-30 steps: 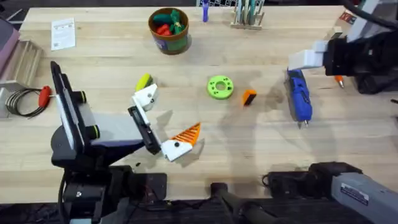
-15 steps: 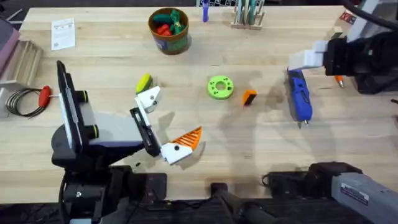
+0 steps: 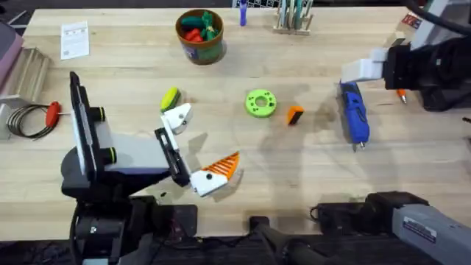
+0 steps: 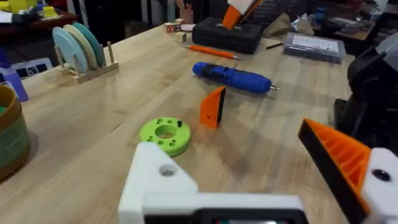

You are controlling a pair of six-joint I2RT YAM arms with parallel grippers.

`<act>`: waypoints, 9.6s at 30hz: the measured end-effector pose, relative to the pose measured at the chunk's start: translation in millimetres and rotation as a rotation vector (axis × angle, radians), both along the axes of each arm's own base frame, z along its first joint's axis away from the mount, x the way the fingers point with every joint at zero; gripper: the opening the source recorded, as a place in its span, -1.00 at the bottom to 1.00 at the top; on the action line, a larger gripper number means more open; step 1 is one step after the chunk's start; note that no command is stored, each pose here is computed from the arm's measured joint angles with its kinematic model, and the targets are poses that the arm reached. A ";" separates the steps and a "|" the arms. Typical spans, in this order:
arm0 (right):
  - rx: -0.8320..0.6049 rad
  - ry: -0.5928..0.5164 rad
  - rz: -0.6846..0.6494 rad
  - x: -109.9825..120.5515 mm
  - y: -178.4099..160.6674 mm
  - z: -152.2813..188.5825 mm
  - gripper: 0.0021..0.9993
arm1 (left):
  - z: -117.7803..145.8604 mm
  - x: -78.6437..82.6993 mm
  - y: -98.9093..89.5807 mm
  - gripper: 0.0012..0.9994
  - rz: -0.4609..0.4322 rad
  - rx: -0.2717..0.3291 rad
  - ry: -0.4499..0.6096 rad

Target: Pick up the gripper from the table and insert it into the empty holder that is missing its gripper. Then pick up a screw, insert it into the mounting hole, and use the screwdriver to tighten it. Finally, clean up the table by picking up the vegetable and placing it into the bucket.

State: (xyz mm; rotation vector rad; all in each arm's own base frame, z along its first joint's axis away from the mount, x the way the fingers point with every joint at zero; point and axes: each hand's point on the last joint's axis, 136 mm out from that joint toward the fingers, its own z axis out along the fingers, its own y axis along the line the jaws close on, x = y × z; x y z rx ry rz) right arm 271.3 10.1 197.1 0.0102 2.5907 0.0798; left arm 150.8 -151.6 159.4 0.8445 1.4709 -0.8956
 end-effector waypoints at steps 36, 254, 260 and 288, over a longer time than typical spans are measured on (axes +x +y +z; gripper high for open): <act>0.000 0.000 0.000 0.0 0.0 0.0 0.85 | 0.0 0.0 0.0 0.97 0.000 0.000 0.000; 1.382 0.617 0.777 -48.6 260.5 -29.7 -0.99 | -0.1 -0.6 -0.3 0.97 -0.004 -0.001 0.001; 1.374 0.624 0.814 -51.3 269.3 -28.6 -0.99 | 0.0 -0.6 -0.3 0.97 -0.004 -0.001 0.001; 1.361 0.671 0.855 -58.6 287.0 -32.0 -0.99 | -0.1 -0.6 -0.3 0.97 -0.004 -0.001 0.001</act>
